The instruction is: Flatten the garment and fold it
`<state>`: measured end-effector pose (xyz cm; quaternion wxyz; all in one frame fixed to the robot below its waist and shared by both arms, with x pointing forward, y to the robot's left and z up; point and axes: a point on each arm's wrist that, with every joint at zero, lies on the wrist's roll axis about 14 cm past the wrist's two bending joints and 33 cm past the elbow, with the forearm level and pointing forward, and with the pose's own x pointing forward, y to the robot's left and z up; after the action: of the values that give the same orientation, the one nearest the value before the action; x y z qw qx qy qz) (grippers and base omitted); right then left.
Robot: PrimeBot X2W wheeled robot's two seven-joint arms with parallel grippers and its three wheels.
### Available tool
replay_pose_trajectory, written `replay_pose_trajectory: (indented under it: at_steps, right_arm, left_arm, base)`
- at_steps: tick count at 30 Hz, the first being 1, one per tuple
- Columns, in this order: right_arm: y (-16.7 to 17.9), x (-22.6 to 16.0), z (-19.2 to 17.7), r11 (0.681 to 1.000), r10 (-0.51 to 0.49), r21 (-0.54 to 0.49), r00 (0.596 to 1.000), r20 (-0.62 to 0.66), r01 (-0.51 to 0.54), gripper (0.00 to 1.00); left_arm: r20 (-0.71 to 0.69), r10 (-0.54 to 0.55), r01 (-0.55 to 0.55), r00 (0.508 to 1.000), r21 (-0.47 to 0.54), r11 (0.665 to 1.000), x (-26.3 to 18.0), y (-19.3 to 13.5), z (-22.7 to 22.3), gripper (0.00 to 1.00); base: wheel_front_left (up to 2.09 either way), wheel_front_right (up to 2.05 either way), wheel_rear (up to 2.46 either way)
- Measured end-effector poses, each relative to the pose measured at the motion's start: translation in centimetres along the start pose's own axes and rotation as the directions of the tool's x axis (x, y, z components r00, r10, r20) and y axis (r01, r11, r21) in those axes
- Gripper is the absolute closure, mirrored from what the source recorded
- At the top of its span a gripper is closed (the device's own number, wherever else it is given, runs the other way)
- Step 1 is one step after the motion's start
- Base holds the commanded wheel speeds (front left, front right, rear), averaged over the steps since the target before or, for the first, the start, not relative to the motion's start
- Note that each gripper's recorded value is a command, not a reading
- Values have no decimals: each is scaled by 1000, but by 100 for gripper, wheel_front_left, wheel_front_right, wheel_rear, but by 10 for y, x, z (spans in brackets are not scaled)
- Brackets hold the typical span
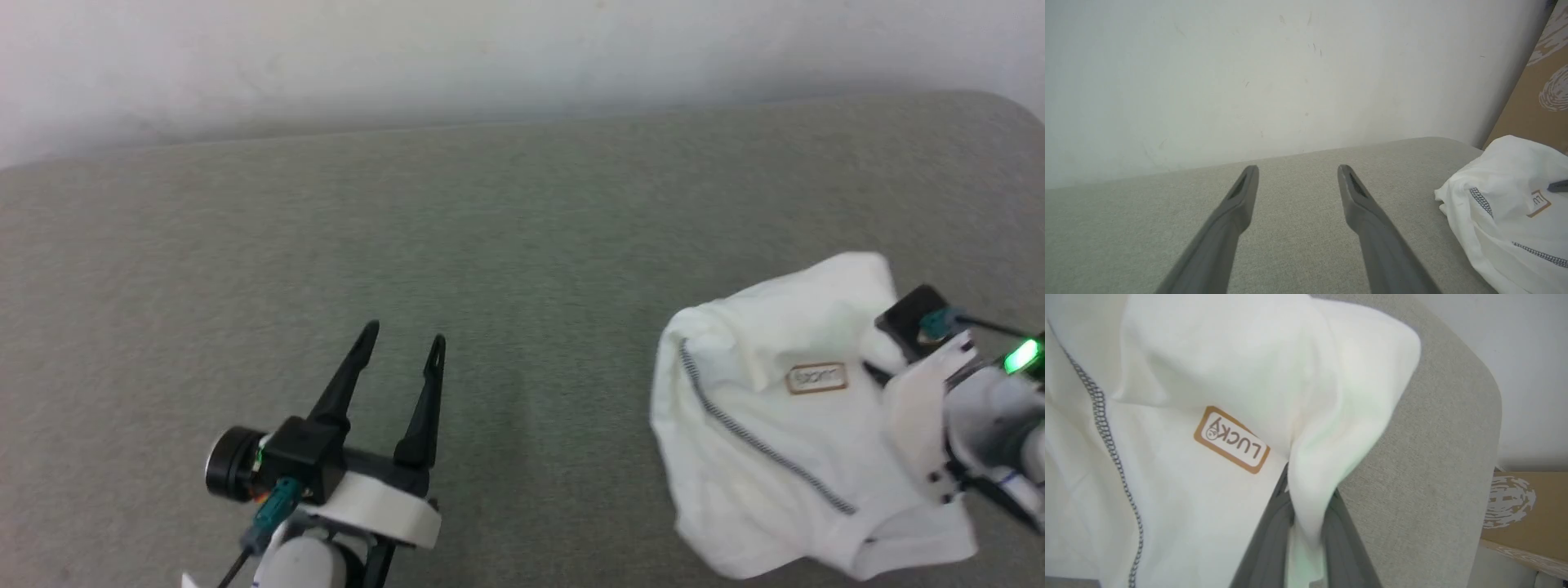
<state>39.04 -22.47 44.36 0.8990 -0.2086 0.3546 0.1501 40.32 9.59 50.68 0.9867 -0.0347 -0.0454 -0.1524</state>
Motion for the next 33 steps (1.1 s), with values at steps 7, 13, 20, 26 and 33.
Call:
replay_pose_trajectory:
  at_steps: [7,13,20,26,33]
  right_arm:
    - [-95,-27,-38,976,-198,-111,975,-99,187,100]
    - [-151,-28,-81,952,-305,-78,934,-186,296,100]
    - [-200,-19,-119,909,-414,-68,877,-245,410,100]
    - [-222,-13,-155,884,-463,-97,825,-323,458,100]
    - [-218,10,-165,882,-466,-96,820,-332,462,0]
  left_arm:
    - [49,-137,138,989,-19,990,48,-38,2,0]
    - [42,-206,208,978,-44,977,78,-52,-17,0]
    - [-17,-224,222,974,-71,972,96,-48,-58,0]
    - [-66,-207,201,976,-86,976,101,-36,-87,0]
    - [-85,-178,171,980,-82,982,98,-24,-96,0]
  base:
    - [0,0,0]
    - [0,0,0]
    - [0,0,0]
    - [0,0,0]
    - [0,0,0]
